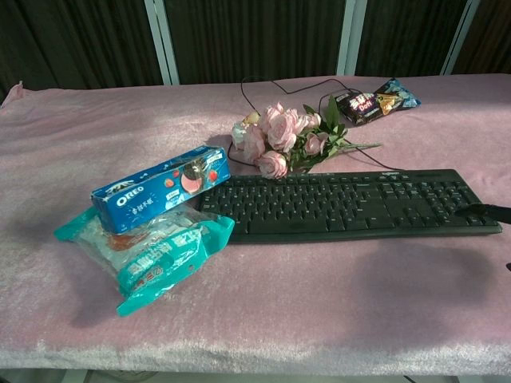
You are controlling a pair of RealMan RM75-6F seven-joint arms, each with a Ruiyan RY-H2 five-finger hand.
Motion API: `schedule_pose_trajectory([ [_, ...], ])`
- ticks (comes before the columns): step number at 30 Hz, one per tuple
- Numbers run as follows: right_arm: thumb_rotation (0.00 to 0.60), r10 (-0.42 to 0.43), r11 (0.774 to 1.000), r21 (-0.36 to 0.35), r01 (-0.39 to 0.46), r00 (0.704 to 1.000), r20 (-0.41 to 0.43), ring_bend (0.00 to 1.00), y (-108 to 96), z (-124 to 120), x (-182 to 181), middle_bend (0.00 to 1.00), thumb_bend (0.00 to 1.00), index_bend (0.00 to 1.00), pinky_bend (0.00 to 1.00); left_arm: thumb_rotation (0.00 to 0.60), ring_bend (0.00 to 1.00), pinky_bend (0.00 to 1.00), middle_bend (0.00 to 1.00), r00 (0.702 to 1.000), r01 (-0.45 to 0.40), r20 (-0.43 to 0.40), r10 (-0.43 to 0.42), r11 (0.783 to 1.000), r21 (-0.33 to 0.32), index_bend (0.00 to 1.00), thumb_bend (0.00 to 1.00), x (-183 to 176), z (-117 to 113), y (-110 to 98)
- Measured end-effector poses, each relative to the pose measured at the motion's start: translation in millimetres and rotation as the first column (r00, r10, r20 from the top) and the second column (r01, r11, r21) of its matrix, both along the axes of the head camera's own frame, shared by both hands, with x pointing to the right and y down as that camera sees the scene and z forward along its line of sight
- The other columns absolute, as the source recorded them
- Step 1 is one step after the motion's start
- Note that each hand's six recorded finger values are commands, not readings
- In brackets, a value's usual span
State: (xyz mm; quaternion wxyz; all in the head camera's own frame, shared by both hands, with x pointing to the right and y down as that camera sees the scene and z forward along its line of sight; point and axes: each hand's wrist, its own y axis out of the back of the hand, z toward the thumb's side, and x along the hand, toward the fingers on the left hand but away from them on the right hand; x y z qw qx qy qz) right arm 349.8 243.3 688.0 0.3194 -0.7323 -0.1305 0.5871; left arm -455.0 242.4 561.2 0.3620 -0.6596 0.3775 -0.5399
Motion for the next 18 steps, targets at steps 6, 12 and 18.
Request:
schedule_pose_trajectory([
  [6, 0.600, -0.003, 1.000, -0.006, 0.003, 1.000, 0.002, 1.00, 0.5, 0.4, -1.4, 1.00, 0.61, 0.18, 1.00, 0.600, 0.00, 0.00, 0.00, 1.000, 0.003, -0.001, -0.003, 1.000, 0.002, 0.00, 0.41, -0.1, -0.5, 0.4],
  [12, 0.600, -0.004, 1.000, -0.007, 0.004, 1.000, -0.002, 1.00, -0.2, 0.4, -1.6, 1.00, 0.61, 0.18, 1.00, 0.600, 0.00, 0.00, 0.00, 1.000, 0.005, -0.001, -0.005, 1.000, 0.007, 0.00, 0.41, -0.7, -1.7, 0.3],
  [18, 0.600, -0.007, 1.000, -0.015, 0.007, 1.000, -0.012, 1.00, -1.2, 2.7, -2.1, 1.00, 0.61, 0.20, 1.00, 0.600, 0.00, 0.00, 0.00, 1.000, 0.005, 0.000, -0.005, 1.000, 0.006, 0.00, 0.41, -1.3, -2.4, 1.3],
])
